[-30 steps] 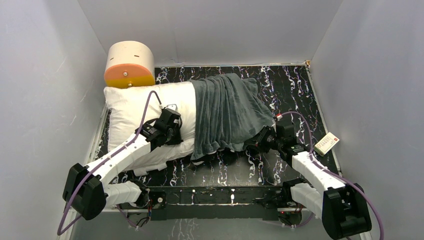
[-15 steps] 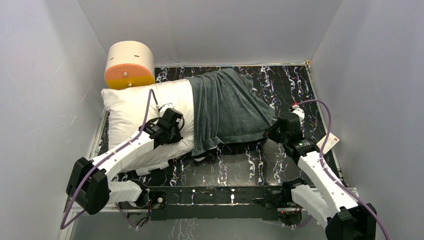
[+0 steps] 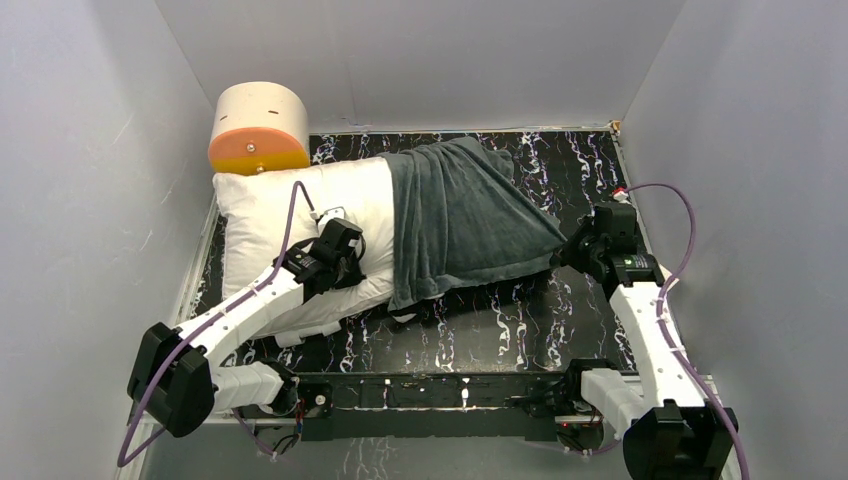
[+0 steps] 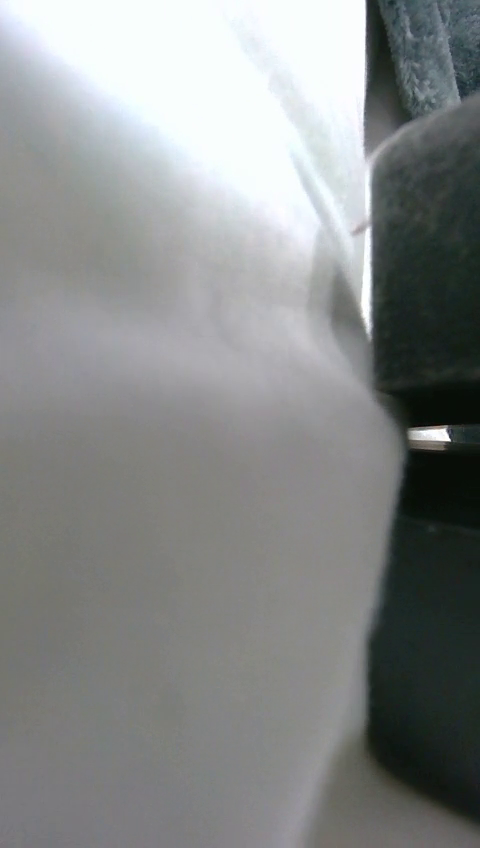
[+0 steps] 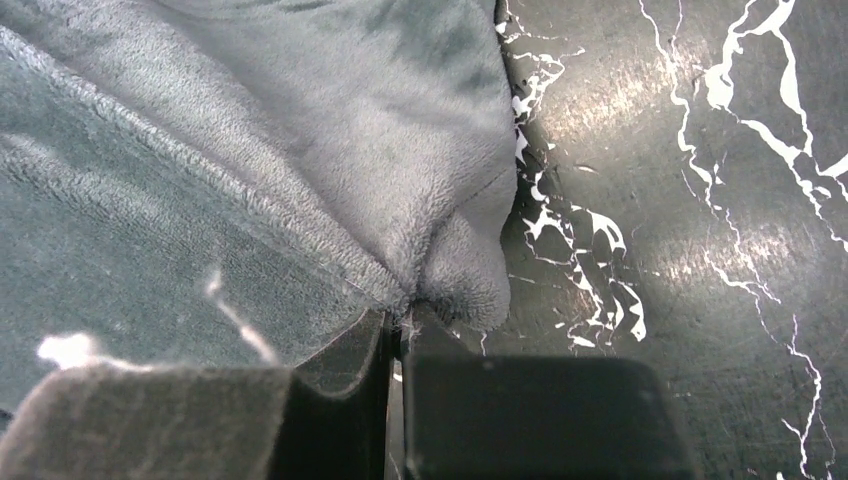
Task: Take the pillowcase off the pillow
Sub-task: Remove the pillow from the pillowcase.
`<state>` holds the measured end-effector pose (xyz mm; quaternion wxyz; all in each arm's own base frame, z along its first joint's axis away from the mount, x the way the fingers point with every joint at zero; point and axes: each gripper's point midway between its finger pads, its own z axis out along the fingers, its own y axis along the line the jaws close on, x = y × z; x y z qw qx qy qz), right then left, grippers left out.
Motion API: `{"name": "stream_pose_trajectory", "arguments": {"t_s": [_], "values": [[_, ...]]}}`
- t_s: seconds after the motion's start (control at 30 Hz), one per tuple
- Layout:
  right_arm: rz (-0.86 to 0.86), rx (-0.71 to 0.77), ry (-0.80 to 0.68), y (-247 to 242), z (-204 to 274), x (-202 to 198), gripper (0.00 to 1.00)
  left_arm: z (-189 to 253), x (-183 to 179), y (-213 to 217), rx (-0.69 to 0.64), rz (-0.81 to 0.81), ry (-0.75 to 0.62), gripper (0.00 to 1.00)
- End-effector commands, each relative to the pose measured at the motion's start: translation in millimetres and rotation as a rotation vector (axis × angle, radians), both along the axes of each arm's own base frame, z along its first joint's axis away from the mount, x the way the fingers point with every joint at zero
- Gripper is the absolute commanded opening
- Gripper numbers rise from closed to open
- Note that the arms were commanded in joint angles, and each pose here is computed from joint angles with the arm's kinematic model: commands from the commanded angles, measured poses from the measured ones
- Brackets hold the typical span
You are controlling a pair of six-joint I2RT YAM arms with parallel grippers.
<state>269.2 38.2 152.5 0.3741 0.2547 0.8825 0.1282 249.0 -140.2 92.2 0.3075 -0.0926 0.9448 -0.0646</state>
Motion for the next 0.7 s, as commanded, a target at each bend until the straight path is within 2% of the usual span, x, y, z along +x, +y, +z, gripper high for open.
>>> {"name": "stream_pose_trajectory", "arguments": {"t_s": [0.0, 0.07, 0.13, 0.27, 0.4, 0.47, 0.53, 0.67], "values": [[-0.247, -0.170, -0.182, -68, 68, 16, 0.00, -32, -28, 68, 0.277, 0.090, 0.126, 0.00], [-0.183, -0.136, -0.292, -56, 86, 19, 0.00, -31, -29, 67, 0.273, 0.080, 0.133, 0.00], [-0.023, -0.048, -0.298, -25, 83, 19, 0.06, -30, -29, 63, 0.251, 0.070, 0.127, 0.00], [0.303, 0.214, -0.163, 44, 64, -2, 0.34, -25, -25, 46, 0.164, 0.016, 0.094, 0.00], [0.358, 0.338, -0.120, 64, 45, -25, 0.66, -22, -22, 34, 0.108, -0.020, 0.080, 0.00], [0.432, 0.407, -0.116, 78, 38, -39, 0.76, -21, -21, 27, 0.078, -0.043, 0.075, 0.00], [0.516, 0.506, -0.091, 98, 33, -51, 0.77, -19, -20, 23, 0.064, -0.052, 0.072, 0.00], [0.556, 0.455, -0.048, 126, 5, -58, 0.79, -13, -17, 20, 0.049, -0.064, 0.059, 0.00]]}}
